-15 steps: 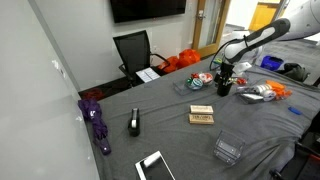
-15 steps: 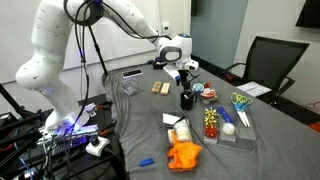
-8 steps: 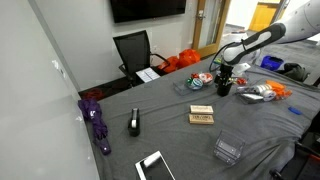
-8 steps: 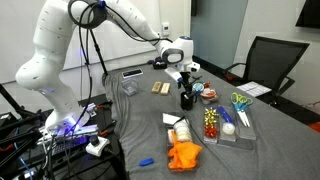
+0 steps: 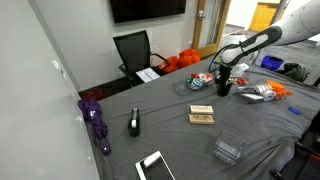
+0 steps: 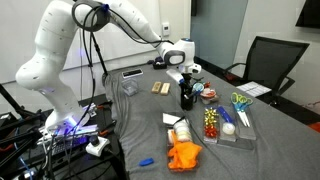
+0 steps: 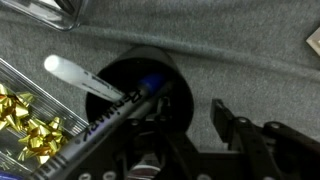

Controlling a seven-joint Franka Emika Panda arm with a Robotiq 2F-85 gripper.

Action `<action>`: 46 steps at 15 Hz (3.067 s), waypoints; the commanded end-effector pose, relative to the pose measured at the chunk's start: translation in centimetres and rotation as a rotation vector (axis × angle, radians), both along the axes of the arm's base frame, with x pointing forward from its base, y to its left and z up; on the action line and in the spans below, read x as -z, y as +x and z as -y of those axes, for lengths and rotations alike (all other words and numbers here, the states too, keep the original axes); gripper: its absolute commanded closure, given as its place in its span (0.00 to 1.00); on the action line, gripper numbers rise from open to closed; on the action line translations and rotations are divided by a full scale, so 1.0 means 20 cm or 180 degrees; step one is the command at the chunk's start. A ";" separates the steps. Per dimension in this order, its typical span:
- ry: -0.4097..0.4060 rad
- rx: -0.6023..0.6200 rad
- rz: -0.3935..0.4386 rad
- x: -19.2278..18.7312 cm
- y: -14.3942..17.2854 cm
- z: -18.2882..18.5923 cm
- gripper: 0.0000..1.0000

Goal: Move the black cup closer to you

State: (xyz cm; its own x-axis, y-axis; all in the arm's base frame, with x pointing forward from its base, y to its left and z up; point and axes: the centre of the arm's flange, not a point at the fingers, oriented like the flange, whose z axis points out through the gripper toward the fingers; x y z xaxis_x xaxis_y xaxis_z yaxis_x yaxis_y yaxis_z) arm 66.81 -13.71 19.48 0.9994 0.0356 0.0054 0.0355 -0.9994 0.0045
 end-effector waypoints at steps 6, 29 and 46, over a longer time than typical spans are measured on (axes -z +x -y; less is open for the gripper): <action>-0.0031 -0.0060 0.0009 -0.01 -0.01 0.05 1.00; 0.0360 -0.1791 0.0361 -0.33 -0.59 -0.06 0.98; 0.0512 -0.3684 0.0321 -0.36 -1.33 0.28 0.98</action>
State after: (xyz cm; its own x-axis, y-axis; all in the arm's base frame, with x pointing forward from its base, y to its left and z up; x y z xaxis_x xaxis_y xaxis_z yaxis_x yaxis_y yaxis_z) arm 42.98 -18.92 25.51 0.4317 0.8895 0.1496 0.9020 -0.4251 -0.0757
